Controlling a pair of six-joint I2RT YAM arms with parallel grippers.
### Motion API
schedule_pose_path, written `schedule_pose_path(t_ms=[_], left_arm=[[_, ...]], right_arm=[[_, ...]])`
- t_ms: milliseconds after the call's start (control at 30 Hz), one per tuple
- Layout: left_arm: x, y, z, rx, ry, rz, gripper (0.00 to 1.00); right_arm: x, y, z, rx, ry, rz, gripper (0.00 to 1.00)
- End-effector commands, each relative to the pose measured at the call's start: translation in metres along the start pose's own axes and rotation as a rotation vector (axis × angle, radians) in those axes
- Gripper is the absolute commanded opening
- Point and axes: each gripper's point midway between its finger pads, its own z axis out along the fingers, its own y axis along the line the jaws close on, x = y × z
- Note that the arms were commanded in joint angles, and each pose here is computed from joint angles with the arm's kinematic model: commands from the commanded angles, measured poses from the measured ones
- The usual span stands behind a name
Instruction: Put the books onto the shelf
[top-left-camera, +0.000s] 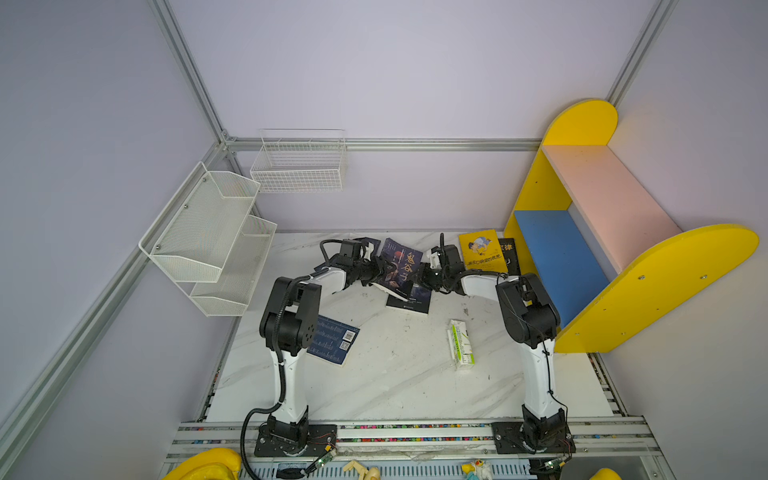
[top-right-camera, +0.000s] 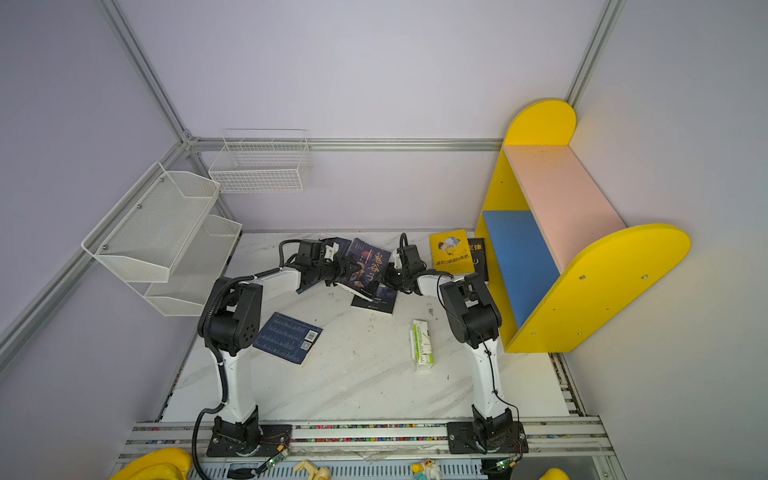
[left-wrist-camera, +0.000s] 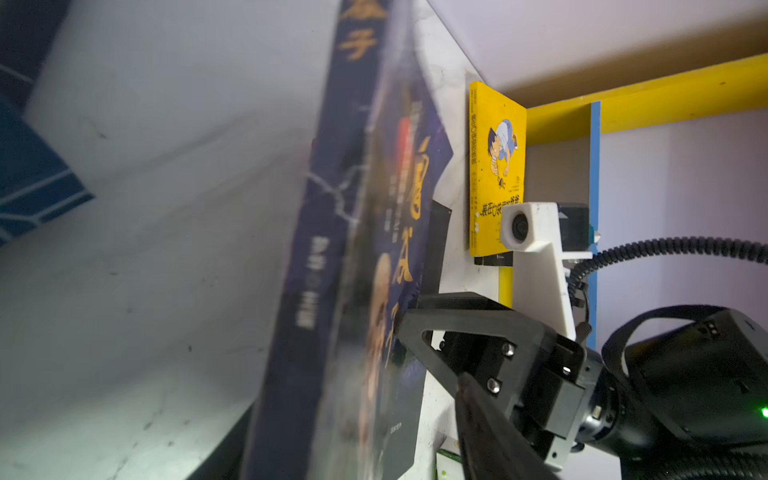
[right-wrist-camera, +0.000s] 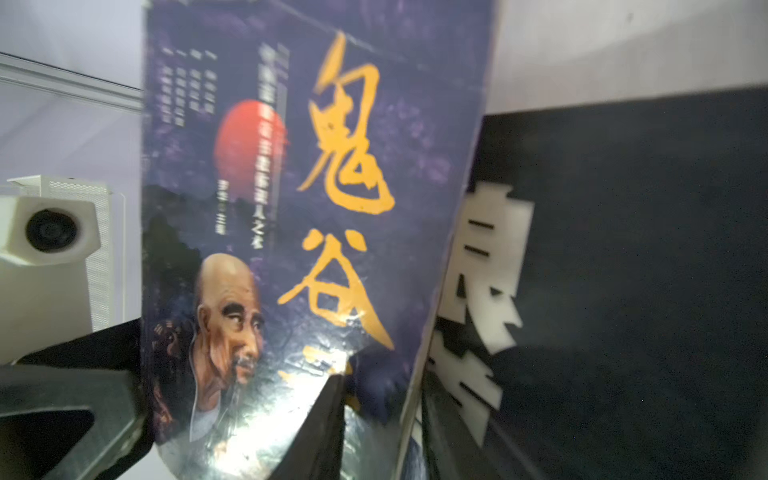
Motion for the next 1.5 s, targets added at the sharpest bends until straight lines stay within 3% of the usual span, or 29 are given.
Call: schedule_pose_path(t_ms=[0, 167, 233, 300, 333, 400, 633, 767, 967, 1233, 1333, 1467], left_arm=[[0.006, -0.026, -0.020, 0.004, -0.008, 0.093, 0.25], [0.012, -0.026, -0.024, -0.014, -0.014, 0.089, 0.16], [0.014, -0.025, -0.025, -0.024, -0.019, 0.081, 0.18], [0.015, -0.025, -0.026, -0.027, -0.018, 0.072, 0.49], [0.017, -0.025, -0.025, -0.027, -0.014, 0.067, 0.59], [0.019, -0.026, -0.024, -0.023, -0.004, 0.063, 0.70], [0.027, -0.029, -0.034, -0.037, 0.020, 0.090, 0.79], [0.033, -0.031, -0.036, -0.039, 0.055, 0.109, 0.69], [0.042, -0.027, -0.041, -0.076, 0.070, 0.126, 0.46], [0.044, -0.027, -0.033, -0.093, 0.068, 0.107, 0.22], [0.039, -0.035, -0.034, -0.079, 0.055, 0.096, 0.15], [0.027, -0.062, -0.043, -0.014, 0.027, 0.093, 0.08]], right_arm=[[-0.002, 0.002, -0.007, 0.037, -0.003, -0.024, 0.34], [-0.006, 0.007, -0.010, 0.015, -0.008, -0.025, 0.36], [-0.005, 0.008, -0.010, 0.009, -0.004, -0.024, 0.38], [-0.003, 0.010, -0.010, -0.006, 0.004, -0.024, 0.40], [-0.002, 0.009, -0.010, -0.007, 0.009, -0.023, 0.40], [0.002, 0.004, -0.007, 0.003, 0.021, -0.016, 0.40], [0.012, -0.025, -0.001, 0.099, 0.036, -0.023, 0.40], [0.013, -0.034, 0.002, 0.129, 0.035, -0.025, 0.39], [0.012, -0.037, 0.004, 0.135, 0.034, -0.021, 0.39], [-0.001, -0.010, -0.001, 0.064, 0.010, -0.037, 0.40], [-0.014, 0.005, -0.010, 0.023, -0.025, -0.030, 0.46], [-0.040, 0.023, -0.034, -0.024, -0.102, -0.003, 0.61]])
